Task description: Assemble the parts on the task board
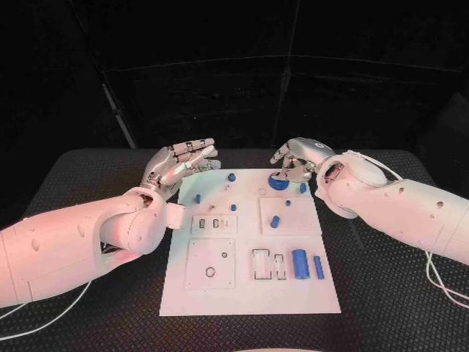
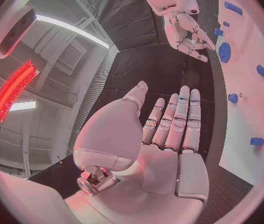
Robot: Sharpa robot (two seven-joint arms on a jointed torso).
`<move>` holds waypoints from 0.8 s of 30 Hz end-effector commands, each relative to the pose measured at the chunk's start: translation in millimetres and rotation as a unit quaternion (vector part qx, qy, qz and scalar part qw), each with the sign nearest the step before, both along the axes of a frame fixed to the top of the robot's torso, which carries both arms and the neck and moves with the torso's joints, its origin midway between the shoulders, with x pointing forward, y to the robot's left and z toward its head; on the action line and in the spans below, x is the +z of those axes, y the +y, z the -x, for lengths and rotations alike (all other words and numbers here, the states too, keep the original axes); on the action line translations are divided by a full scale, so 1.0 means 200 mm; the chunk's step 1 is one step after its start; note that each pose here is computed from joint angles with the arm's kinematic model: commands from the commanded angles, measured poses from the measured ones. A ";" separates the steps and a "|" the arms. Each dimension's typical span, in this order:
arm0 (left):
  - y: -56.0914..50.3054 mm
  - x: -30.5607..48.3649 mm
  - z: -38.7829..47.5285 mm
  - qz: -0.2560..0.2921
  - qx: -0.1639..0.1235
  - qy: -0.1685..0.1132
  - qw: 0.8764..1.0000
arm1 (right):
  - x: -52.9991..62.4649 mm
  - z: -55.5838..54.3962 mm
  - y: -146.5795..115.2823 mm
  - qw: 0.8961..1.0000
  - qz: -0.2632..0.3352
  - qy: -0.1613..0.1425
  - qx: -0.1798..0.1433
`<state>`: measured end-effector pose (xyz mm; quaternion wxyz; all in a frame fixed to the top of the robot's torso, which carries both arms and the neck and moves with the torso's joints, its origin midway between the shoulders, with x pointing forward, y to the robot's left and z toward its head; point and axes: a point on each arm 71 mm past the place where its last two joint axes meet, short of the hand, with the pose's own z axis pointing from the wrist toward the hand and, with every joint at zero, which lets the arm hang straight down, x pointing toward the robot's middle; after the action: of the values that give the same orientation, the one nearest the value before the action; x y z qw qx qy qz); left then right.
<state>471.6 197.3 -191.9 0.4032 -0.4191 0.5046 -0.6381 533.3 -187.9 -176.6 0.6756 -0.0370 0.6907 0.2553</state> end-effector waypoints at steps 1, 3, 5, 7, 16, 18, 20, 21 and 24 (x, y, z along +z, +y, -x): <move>-0.01 0.009 0.001 0.003 -0.008 -0.005 1.000 | -0.03 -0.01 -0.04 0.997 -0.020 0.066 -0.030; -0.01 0.008 0.000 0.003 -0.008 -0.005 1.000 | -0.04 -0.01 -0.07 0.996 -0.020 0.079 -0.039; -0.01 0.007 -0.001 0.003 -0.010 -0.004 1.000 | -0.06 -0.02 -0.08 0.995 -0.018 0.089 -0.045; -0.01 0.007 -0.002 0.004 -0.011 -0.004 1.000 | -0.07 -0.03 -0.09 0.994 -0.015 0.095 -0.048; -0.01 0.005 -0.005 0.004 -0.011 -0.004 1.000 | -0.10 -0.05 -0.06 0.993 0.005 0.111 -0.049; -0.01 0.005 -0.005 0.004 -0.011 -0.004 1.000 | -0.10 -0.05 -0.05 0.993 0.004 0.108 -0.050; -0.01 0.004 -0.006 0.004 -0.010 -0.004 1.000 | -0.10 -0.06 -0.05 0.993 0.004 0.106 -0.052; -0.01 0.004 -0.006 0.004 -0.011 -0.004 1.000 | -0.10 -0.06 -0.05 0.993 0.005 0.105 -0.053; -0.01 0.004 -0.006 0.004 -0.011 -0.004 1.000 | -0.10 -0.06 -0.05 0.993 0.005 0.102 -0.057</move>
<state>472.9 196.5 -192.9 0.4000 -0.4186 0.5058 -0.6394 545.2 -196.8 -197.5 0.6145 0.0246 0.7564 0.2227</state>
